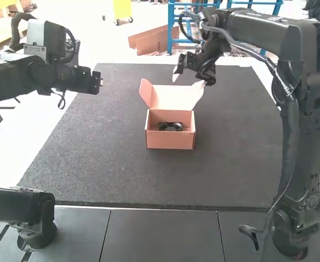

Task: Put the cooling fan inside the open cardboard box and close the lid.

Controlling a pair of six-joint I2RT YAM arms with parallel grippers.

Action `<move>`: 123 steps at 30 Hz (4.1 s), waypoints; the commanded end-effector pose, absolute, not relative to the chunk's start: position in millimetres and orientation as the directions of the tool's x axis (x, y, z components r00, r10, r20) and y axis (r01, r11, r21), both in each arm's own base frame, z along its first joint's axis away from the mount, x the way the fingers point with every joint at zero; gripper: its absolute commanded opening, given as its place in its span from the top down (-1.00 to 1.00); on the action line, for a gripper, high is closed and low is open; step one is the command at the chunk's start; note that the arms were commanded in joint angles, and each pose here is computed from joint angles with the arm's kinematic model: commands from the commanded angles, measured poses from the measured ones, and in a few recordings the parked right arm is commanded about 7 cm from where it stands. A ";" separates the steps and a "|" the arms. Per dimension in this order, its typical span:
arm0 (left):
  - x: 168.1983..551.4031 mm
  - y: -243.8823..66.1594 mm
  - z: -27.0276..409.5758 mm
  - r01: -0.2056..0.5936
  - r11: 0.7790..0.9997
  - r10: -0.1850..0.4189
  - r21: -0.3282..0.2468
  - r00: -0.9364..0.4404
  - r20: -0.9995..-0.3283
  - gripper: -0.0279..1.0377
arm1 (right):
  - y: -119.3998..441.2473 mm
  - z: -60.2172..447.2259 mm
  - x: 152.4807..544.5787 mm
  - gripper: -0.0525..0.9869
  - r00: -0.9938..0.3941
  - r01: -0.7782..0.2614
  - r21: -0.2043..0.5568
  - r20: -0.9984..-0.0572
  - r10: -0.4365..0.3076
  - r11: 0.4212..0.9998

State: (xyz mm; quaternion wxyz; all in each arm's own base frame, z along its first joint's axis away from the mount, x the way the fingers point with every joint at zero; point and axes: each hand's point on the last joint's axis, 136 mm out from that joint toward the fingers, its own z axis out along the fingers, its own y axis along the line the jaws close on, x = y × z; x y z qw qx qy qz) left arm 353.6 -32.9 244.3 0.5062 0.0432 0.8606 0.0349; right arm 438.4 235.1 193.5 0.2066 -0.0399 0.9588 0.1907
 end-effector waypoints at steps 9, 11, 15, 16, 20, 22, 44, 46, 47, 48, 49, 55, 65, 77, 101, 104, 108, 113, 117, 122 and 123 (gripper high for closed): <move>423.1 -42.0 244.0 0.022 0.994 0.104 0.105 -0.452 -0.886 -0.86 | 171.4 210.9 465.0 -0.84 -0.746 -0.245 0.111 -0.656 -0.114 0.963; 436.1 -43.3 241.8 0.019 0.994 0.102 0.105 -0.455 -0.885 -0.86 | 175.9 207.4 465.1 -0.84 -0.740 -0.263 0.134 -0.664 -0.110 0.956; 460.8 -46.4 238.2 0.011 0.994 0.102 0.110 -0.462 -0.881 -0.86 | 186.1 209.2 467.7 -0.84 -0.727 -0.285 0.180 -0.681 -0.090 0.941; 465.9 -46.8 237.9 0.008 0.994 0.102 0.111 -0.462 -0.881 -0.86 | 186.2 210.1 469.6 -0.84 -0.723 -0.284 0.184 -0.685 -0.084 0.941; 484.8 -49.8 229.2 0.007 0.994 0.100 0.111 -0.478 -0.873 -0.86 | 189.8 219.0 477.5 -0.84 -0.700 -0.292 0.220 -0.713 -0.051 0.931; 492.3 -50.4 226.1 0.005 0.994 0.099 0.110 -0.483 -0.870 -0.86 | 191.6 222.1 479.4 -0.84 -0.695 -0.299 0.238 -0.718 -0.040 0.924; 528.6 -95.9 188.4 0.054 0.998 0.060 0.036 -0.551 -0.833 -0.86 | 178.5 193.3 485.7 -0.84 -0.783 -0.269 0.326 -0.622 -0.009 0.906; 530.6 -100.7 189.8 0.068 0.997 0.058 0.025 -0.549 -0.834 -0.86 | 181.9 192.9 485.6 -0.84 -0.789 -0.275 0.343 -0.614 -0.007 0.898; 531.7 -102.9 191.3 0.074 0.997 0.057 0.019 -0.547 -0.835 -0.86 | 183.1 193.0 486.3 -0.84 -0.790 -0.275 0.346 -0.613 -0.006 0.897; 532.2 -105.8 191.7 0.083 0.997 0.055 0.011 -0.548 -0.835 -0.86 | 183.4 194.9 487.4 -0.84 -0.789 -0.276 0.350 -0.615 -0.003 0.895; 532.4 -111.0 193.1 0.098 0.995 0.048 -0.007 -0.547 -0.836 -0.86 | 185.5 194.0 487.4 -0.84 -0.793 -0.279 0.360 -0.610 -0.002 0.890; 526.7 -142.3 190.5 0.184 0.982 0.072 -0.039 -0.558 -0.827 -0.86 | 188.2 189.6 490.5 -0.83 -0.806 -0.276 0.369 -0.592 -0.005 0.887; 518.0 -163.6 182.0 0.229 0.972 0.090 -0.056 -0.581 -0.809 -0.86 | 190.8 179.9 489.7 -0.75 -0.828 -0.273 0.382 -0.561 -0.013 0.883; 515.4 -162.7 179.2 0.227 0.972 0.093 -0.056 -0.594 -0.799 -0.86 | 196.5 173.9 491.5 -0.20 -0.830 -0.282 0.381 -0.557 -0.025 0.880; 511.9 -161.6 176.3 0.226 0.973 0.098 -0.054 -0.609 -0.787 -0.86 | 198.9 165.6 499.5 0.60 -0.830 -0.277 0.381 -0.558 -0.020 0.882; 512.3 -159.1 176.1 0.222 0.974 0.096 -0.054 -0.612 -0.785 -0.86 | 199.0 164.2 499.9 0.75 -0.831 -0.275 0.382 -0.556 -0.019 0.882; 511.7 -158.9 177.0 0.222 0.974 0.096 -0.054 -0.612 -0.785 -0.86 | 202.2 160.3 499.1 0.88 -0.835 -0.277 0.383 -0.549 -0.023 0.881; 509.7 -160.9 177.8 0.225 0.973 0.097 -0.055 -0.613 -0.784 -0.86 | 206.9 166.0 498.2 0.93 -0.827 -0.291 0.376 -0.562 -0.034 0.880; 509.5 -160.8 180.6 0.224 0.973 0.095 -0.057 -0.610 -0.787 -0.86 | 212.9 169.2 489.0 0.93 -0.826 -0.310 0.350 -0.559 -0.068 0.884; 509.1 -160.6 181.9 0.221 0.973 0.089 -0.062 -0.610 -0.787 -0.86 | 219.2 168.7 473.8 0.93 -0.832 -0.333 0.330 -0.544 -0.110 0.883; 508.2 -160.4 181.4 0.220 0.973 0.089 -0.061 -0.613 -0.785 -0.86 | 219.1 167.5 471.1 0.93 -0.835 -0.331 0.327 -0.538 -0.114 0.885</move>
